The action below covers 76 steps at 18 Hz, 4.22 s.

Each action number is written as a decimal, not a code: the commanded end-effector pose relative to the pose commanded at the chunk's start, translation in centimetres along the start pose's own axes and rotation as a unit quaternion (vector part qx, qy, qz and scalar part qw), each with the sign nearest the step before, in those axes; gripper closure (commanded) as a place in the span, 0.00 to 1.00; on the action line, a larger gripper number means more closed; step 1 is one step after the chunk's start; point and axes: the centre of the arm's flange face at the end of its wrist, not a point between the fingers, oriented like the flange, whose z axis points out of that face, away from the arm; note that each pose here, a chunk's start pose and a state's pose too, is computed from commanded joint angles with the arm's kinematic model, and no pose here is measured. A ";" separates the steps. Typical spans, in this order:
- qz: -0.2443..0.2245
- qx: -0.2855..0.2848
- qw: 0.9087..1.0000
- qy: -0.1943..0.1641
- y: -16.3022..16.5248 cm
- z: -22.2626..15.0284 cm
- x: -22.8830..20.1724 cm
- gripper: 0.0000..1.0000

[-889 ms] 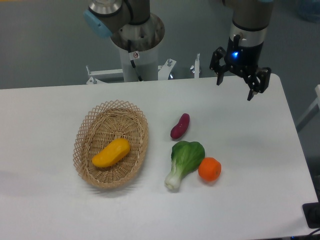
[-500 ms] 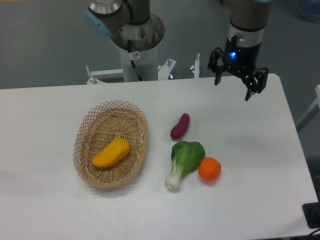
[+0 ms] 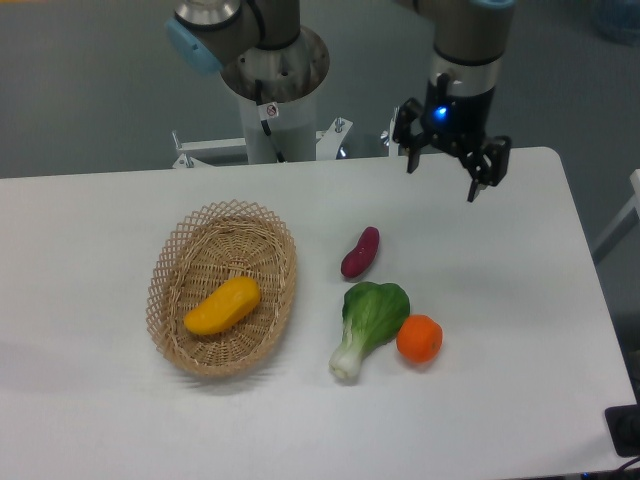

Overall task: Pick up the mango from the basket
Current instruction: 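Move the open gripper over the wicker basket toward the yellow mango, then lower the gripper down onto the yellow mango in the basket, then close the gripper around the yellow mango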

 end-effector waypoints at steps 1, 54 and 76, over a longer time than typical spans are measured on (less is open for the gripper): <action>-0.009 0.001 1.000 0.001 -0.7 0.0 0.5 0.00; 0.077 -0.099 0.991 0.056 -18.1 23.1 22.3 0.00; 0.051 -0.064 0.997 0.014 -17.2 17.7 18.2 0.43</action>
